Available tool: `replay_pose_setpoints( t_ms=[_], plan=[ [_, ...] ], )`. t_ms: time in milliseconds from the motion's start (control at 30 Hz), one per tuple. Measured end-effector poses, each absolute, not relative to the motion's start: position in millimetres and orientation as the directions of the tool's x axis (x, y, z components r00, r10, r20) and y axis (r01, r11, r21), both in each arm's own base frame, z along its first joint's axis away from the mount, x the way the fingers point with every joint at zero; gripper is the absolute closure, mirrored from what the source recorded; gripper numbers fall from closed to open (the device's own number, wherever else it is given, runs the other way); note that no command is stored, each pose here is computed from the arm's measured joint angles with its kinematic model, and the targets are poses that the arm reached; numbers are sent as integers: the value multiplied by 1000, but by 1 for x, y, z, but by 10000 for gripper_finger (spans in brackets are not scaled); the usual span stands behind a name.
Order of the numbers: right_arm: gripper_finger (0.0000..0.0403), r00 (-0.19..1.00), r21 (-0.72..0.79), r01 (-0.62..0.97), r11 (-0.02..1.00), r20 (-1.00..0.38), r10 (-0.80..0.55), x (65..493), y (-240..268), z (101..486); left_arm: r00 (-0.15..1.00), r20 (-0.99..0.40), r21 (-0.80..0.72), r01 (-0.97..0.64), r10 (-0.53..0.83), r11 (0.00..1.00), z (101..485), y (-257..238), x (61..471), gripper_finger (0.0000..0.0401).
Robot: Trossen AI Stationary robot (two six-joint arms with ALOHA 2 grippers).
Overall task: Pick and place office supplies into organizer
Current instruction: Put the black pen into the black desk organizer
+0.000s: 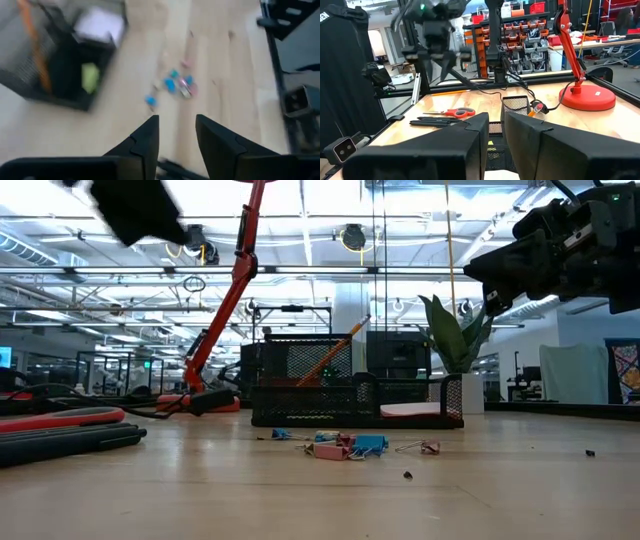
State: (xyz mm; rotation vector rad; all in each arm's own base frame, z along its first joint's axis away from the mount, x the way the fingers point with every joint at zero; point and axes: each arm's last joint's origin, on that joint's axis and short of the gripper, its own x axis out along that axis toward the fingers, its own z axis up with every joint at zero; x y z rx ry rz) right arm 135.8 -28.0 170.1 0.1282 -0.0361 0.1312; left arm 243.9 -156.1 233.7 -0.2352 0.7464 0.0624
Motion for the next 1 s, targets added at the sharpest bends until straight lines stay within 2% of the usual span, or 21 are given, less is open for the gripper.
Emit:
replay_pose_setpoints(
  t_ms=[133, 367, 633, 767, 867, 1000],
  plan=[
    [344, 991, 125, -133, 983, 45, 128, 136, -28, 170, 726, -684, -258, -157, -65, 953, 224, -179, 237, 282],
    [344, 991, 127, -133, 983, 41, 128, 136, -28, 170, 698, -716, -205, -191, -14, 960, 195, -196, 240, 318],
    [344, 991, 93, -131, 987, 32, 128, 136, -28, 169, 623, -782, -192, -199, -27, 961, 163, -205, 246, 391],
    [344, 991, 52, -130, 990, 32, 128, 136, -28, 169, 648, -761, -193, -177, -34, 965, 159, -209, 251, 388],
    [344, 991, 72, -130, 989, 31, 128, 136, -28, 169, 661, -749, -210, -176, -43, 962, 158, -210, 253, 382],
    [344, 991, 111, -130, 985, 23, 129, 136, -28, 168, 670, -741, -247, -216, -41, 945, 159, -210, 254, 394]
  ],
)
